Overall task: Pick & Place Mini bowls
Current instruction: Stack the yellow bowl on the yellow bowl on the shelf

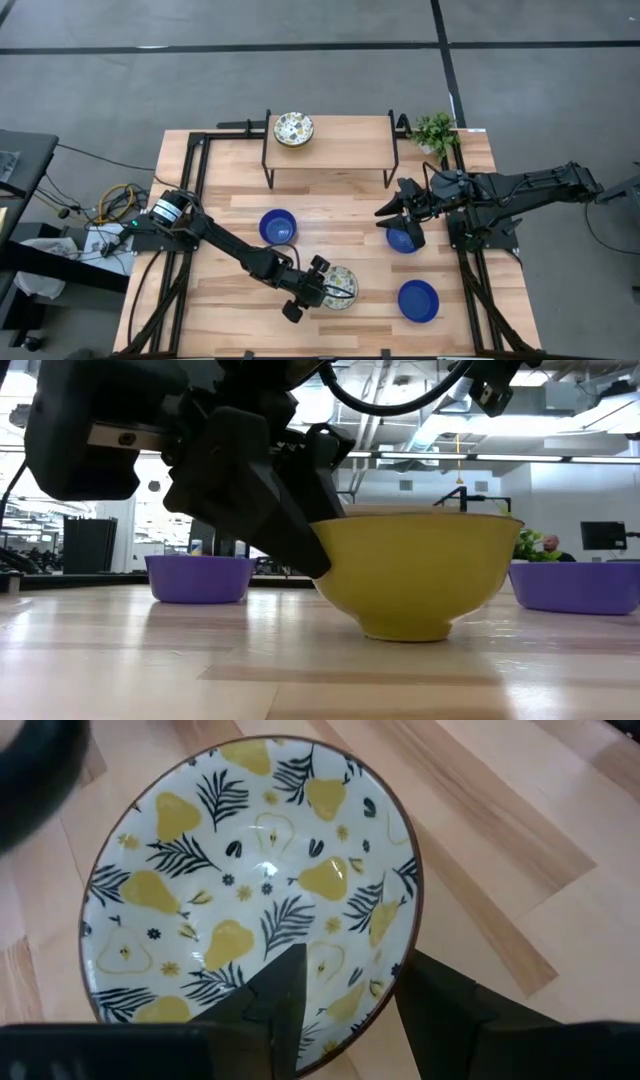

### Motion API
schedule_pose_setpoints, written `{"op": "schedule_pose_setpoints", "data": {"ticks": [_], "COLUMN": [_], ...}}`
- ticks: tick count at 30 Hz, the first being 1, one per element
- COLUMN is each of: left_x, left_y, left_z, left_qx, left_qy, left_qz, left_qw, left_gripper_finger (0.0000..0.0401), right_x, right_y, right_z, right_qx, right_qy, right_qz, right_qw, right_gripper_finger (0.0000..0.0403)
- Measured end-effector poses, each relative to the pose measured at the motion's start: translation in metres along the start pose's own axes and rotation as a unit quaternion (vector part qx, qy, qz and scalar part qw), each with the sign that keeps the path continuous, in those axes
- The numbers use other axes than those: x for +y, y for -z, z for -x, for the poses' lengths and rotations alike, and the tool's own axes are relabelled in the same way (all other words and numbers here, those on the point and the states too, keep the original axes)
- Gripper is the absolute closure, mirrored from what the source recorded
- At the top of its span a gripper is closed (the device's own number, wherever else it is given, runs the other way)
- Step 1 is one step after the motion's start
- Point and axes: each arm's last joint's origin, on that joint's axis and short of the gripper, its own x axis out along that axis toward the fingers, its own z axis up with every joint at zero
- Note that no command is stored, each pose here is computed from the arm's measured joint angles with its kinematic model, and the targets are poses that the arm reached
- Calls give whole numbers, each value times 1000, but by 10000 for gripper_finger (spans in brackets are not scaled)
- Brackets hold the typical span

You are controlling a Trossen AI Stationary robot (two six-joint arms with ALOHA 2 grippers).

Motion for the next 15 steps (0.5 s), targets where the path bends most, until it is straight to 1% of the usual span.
{"op": "schedule_pose_setpoints", "data": {"ticks": [8, 11, 15], "left_x": [0, 0, 0], "left_y": [-1, -1, -1], "left_z": [0, 0, 0], "left_qx": [-3, -3, -3], "left_qy": [0, 0, 0], "left_qz": [5, 24, 27], "left_qw": [1000, 1000, 1000], "left_gripper_finger": [256, 256, 256], "right_x": [0, 0, 0], "right_y": [0, 0, 0], "right_z": [0, 0, 0], "right_qx": [0, 0, 0], "right_qy": [0, 0, 0], "right_qz": [0, 0, 0], "right_qw": [1000, 1000, 1000], "right_gripper_finger": [266, 266, 263]}}
